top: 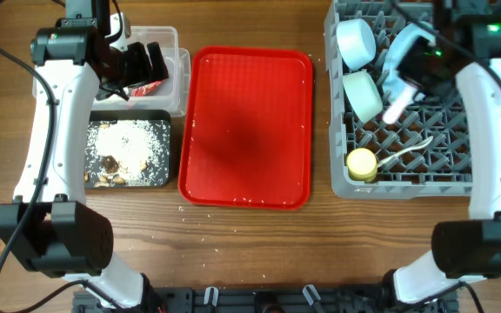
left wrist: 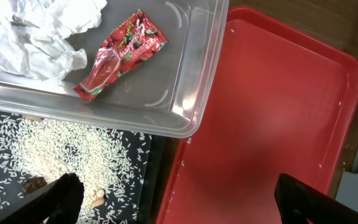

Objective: Sort waste into correct bins and load items into the dishwasher rack

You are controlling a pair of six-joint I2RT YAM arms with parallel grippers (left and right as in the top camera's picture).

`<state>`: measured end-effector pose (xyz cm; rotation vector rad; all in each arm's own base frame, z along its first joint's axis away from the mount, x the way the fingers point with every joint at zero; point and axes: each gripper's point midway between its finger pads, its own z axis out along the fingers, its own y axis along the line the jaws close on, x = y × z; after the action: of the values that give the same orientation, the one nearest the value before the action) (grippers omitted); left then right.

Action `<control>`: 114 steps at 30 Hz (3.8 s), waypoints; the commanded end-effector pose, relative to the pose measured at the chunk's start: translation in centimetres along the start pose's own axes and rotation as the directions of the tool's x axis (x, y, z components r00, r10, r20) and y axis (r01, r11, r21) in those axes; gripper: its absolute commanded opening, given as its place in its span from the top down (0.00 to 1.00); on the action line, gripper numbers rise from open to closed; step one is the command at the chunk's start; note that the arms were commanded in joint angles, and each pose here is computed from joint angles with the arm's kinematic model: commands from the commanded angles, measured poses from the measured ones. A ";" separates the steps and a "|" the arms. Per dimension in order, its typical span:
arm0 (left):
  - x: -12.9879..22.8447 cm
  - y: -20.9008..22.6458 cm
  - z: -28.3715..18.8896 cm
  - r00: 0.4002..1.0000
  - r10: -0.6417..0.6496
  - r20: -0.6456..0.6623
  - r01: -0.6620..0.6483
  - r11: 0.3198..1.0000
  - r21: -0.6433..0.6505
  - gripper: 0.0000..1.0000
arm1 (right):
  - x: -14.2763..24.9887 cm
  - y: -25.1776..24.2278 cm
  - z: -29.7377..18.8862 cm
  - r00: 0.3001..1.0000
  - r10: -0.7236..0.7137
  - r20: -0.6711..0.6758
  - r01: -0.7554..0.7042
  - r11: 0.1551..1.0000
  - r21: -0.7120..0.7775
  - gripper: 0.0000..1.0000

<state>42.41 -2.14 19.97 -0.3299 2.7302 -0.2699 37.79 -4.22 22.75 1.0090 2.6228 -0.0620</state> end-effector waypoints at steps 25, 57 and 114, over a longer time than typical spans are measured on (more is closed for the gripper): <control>-0.6 0.0 -0.8 1.000 0.003 0.029 -0.003 1.000 0.000 0.00 | 5.4 -1.4 -14.5 0.911 -0.240 0.337 0.377 0.815 -0.440 0.00; -0.6 0.0 -0.8 1.000 0.003 0.029 -0.003 1.000 0.000 0.00 | 14.7 -2.5 -3.0 0.502 0.069 0.862 0.659 0.615 -0.433 0.00; 15.9 3.7 -5.4 0.491 -0.027 0.871 -0.233 0.959 0.161 0.00 | 16.3 -3.1 -0.1 0.511 0.082 0.856 0.656 0.606 -0.450 0.00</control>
<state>25.76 -2.74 19.81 -0.1214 1.6818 -0.3314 24.38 4.21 17.24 0.0424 1.5945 0.3667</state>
